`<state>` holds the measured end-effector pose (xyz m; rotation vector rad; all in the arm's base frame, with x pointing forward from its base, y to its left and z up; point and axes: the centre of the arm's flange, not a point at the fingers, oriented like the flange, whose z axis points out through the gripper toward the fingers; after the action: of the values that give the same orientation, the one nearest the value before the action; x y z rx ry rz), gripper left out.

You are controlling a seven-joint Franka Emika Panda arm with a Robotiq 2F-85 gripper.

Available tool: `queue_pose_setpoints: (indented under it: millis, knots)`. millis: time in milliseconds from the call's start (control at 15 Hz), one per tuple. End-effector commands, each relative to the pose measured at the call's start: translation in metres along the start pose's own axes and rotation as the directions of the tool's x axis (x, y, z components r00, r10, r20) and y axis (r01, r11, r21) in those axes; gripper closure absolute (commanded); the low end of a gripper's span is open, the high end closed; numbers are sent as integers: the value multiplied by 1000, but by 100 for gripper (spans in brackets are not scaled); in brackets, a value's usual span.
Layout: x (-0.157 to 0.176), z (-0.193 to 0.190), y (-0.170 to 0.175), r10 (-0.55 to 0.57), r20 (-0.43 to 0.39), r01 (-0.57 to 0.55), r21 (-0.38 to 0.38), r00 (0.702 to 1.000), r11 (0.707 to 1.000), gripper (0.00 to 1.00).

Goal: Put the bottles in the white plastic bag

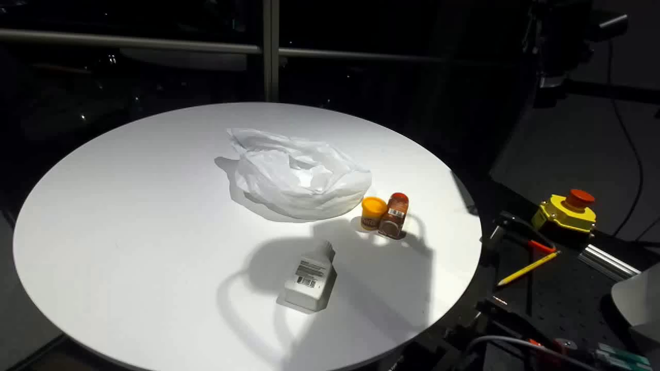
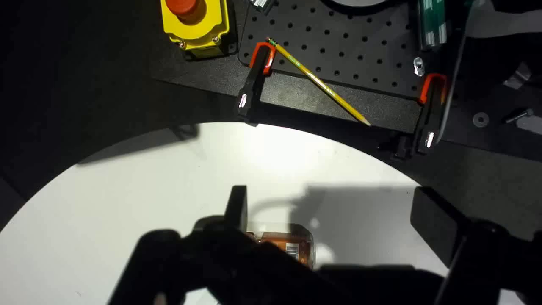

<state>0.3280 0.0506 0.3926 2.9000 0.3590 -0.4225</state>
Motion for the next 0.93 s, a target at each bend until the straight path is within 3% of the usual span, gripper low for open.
queue_pose_setpoints:
  millis: [0,533,867]
  knots:
    - [0,-1,0,0,-2,0,0,1000,1000,0]
    - [0,-1,0,0,-3,0,0,1000,1000,0]
    - [34,46,-15,156,8,-156,116,988,981,0]
